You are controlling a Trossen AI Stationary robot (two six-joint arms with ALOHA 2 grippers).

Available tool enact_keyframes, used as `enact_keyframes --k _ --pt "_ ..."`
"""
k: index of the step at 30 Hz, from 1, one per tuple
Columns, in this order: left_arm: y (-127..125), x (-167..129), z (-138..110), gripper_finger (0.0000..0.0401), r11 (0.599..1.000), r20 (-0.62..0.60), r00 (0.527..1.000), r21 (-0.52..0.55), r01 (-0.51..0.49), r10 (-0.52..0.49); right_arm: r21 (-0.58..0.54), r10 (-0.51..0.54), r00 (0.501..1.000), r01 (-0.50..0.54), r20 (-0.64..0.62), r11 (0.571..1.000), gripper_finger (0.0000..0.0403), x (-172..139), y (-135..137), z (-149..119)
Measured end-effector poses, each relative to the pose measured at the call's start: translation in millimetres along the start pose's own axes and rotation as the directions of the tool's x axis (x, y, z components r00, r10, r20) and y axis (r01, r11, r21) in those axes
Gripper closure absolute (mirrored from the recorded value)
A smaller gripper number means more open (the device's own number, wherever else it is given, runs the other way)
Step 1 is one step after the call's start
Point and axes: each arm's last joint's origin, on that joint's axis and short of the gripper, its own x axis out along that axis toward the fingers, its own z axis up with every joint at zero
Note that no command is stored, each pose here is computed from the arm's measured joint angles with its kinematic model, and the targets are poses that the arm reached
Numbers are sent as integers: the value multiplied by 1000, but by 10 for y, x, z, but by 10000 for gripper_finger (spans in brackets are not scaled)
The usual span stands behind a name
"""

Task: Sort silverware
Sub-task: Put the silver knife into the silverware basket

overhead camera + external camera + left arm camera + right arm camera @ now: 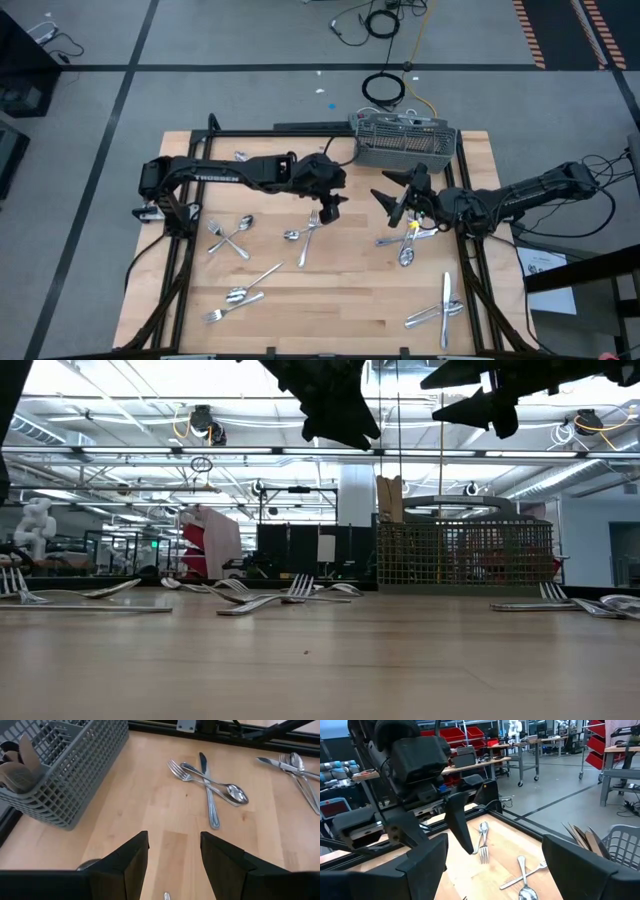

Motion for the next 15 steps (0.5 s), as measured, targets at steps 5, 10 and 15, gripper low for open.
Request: enact_keyframes --k 5,10,15 --pt "15 0 1 214 1000 0 1000 -1 -3 3 -4 -1 1000 1 -4 1000 89 0 -1 -5" --pt "9 8 -6 214 1000 -6 1000 -6 2 -2 -18 -5 1000 4 -20 1000 89 0 -5 -24" --pt "-6 17 -13 214 998 -11 1000 -69 6 -7 -20 -5 1000 5 -21 1000 89 0 -5 -26"
